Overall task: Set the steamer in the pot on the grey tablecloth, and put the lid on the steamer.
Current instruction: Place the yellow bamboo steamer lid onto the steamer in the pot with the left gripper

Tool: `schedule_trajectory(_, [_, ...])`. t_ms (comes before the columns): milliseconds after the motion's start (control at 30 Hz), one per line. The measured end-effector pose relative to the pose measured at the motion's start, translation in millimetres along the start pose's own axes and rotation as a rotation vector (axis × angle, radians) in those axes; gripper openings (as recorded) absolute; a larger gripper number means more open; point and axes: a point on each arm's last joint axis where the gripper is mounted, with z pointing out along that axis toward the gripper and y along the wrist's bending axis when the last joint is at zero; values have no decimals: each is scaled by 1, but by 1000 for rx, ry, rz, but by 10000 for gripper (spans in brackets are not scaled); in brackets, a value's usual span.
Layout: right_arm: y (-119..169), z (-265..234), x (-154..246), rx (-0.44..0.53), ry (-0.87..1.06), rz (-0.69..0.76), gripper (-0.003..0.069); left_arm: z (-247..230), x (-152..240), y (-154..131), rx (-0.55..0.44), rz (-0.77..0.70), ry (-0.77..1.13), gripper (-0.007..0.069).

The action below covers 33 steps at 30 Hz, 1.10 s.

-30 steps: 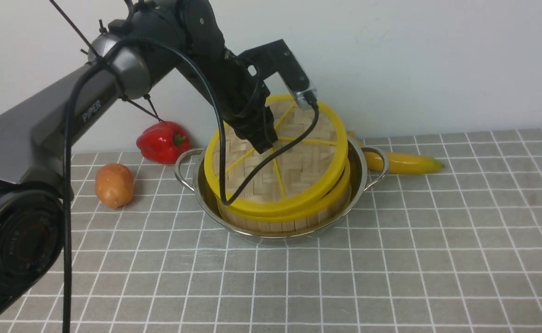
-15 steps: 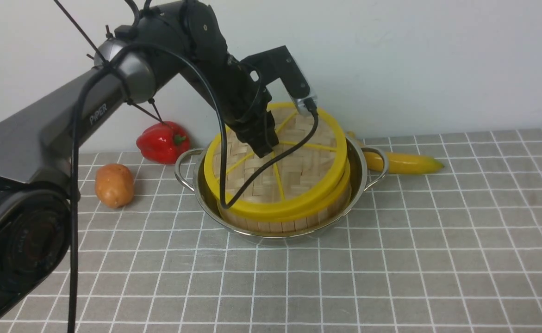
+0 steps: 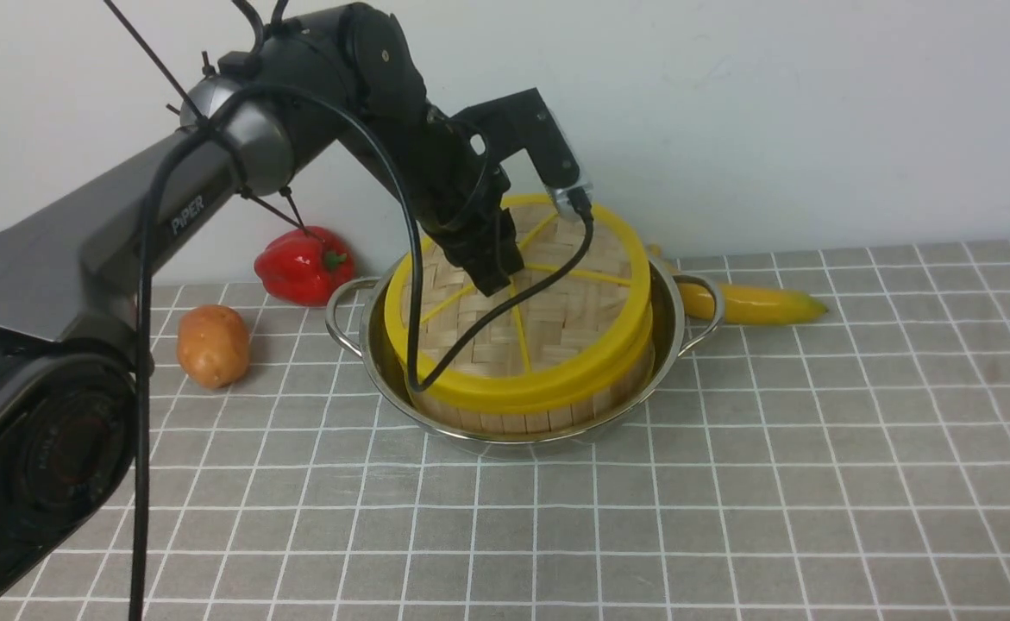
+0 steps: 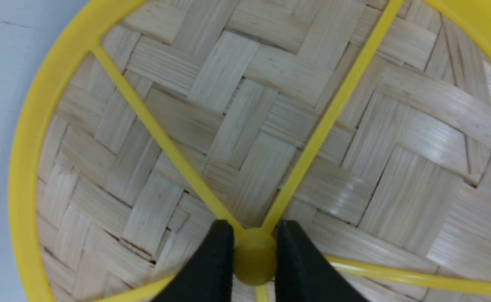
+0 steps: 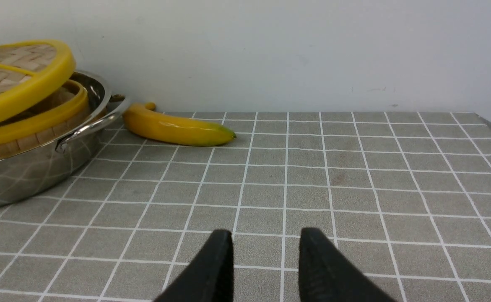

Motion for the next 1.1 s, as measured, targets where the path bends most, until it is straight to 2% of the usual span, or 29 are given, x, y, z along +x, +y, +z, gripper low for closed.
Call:
schedule_trajectory(600, [0,0,0,0,0,0,243,1,0,0,-3,0,-6,125])
schedule_trajectory(800, [0,0,0,0,0,0,243,1,-2,3,-34,0,-27,220])
schedule_trajectory(900, [0,0,0,0,0,0,243,1,-3,3,-36,0,-31,309])
schedule_trajectory(1100, [0,0,0,0,0,0,243,-10,-8,6,-43,-1,-39,358])
